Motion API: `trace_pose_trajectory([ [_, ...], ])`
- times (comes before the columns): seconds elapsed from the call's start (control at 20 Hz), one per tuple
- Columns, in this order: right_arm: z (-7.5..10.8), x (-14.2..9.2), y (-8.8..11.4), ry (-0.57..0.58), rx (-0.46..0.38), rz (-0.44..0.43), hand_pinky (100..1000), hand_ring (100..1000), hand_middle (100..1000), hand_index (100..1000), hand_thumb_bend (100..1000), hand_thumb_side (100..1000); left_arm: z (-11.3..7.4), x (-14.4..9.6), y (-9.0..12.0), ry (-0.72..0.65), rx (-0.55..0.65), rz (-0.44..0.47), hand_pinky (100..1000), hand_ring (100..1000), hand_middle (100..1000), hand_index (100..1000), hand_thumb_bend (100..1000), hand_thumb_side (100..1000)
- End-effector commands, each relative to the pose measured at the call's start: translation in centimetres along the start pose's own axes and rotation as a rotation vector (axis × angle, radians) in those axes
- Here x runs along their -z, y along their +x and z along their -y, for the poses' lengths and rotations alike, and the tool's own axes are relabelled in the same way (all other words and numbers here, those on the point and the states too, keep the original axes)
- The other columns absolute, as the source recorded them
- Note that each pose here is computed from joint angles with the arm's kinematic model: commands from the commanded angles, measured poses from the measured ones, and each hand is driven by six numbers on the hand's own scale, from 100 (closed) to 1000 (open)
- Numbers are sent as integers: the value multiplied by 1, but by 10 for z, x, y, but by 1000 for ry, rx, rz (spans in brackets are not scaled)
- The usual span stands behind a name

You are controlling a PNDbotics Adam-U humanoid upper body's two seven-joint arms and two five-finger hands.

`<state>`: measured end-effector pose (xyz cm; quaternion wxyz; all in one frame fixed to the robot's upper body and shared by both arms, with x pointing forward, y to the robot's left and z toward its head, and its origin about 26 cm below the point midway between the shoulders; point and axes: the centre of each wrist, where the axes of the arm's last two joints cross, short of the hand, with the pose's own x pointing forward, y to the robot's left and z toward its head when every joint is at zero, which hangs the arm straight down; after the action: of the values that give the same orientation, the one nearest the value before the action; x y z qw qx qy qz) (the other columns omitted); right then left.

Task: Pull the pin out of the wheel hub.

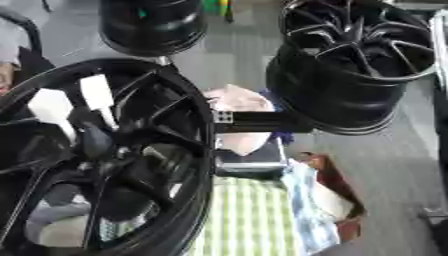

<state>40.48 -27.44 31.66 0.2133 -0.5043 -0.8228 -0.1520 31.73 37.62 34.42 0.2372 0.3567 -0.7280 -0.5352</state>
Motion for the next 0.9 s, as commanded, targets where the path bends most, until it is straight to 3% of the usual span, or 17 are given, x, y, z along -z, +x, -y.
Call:
trace_pose_trajectory([
  [0.05, 5, 13, 7, -32, 10, 25, 744, 790, 730, 816, 100, 571, -18, 0, 2, -18, 57, 4, 863, 882, 775, 862, 353, 415],
  [0.5, 4, 10, 6, -35, 13, 17, 744, 789, 729, 816, 100, 583, -20, 8, 7, -79, 82, 50, 877, 895, 785, 890, 394, 402],
  [0.55, 4, 10, 6, -34, 13, 15, 744, 789, 729, 816, 100, 578, -19, 10, 8, -109, 94, 63, 888, 908, 794, 905, 458, 388],
  [0.6, 3, 10, 6, -33, 13, 14, 744, 789, 729, 816, 100, 584, -19, 13, 10, -144, 109, 79, 893, 913, 804, 911, 428, 395],
  [0.7, 3, 9, 6, -31, 14, 14, 744, 789, 729, 816, 100, 585, -19, 19, 13, -232, 138, 113, 915, 937, 824, 924, 458, 386],
  [0.75, 2, 9, 6, -30, 15, 14, 743, 788, 728, 815, 100, 587, -18, 23, 14, -274, 151, 134, 926, 944, 824, 902, 488, 322],
  [0.9, 1, 8, 7, -25, 19, 11, 743, 788, 727, 815, 100, 592, -15, 34, 16, -394, 167, 191, 937, 959, 834, 903, 525, 316],
])
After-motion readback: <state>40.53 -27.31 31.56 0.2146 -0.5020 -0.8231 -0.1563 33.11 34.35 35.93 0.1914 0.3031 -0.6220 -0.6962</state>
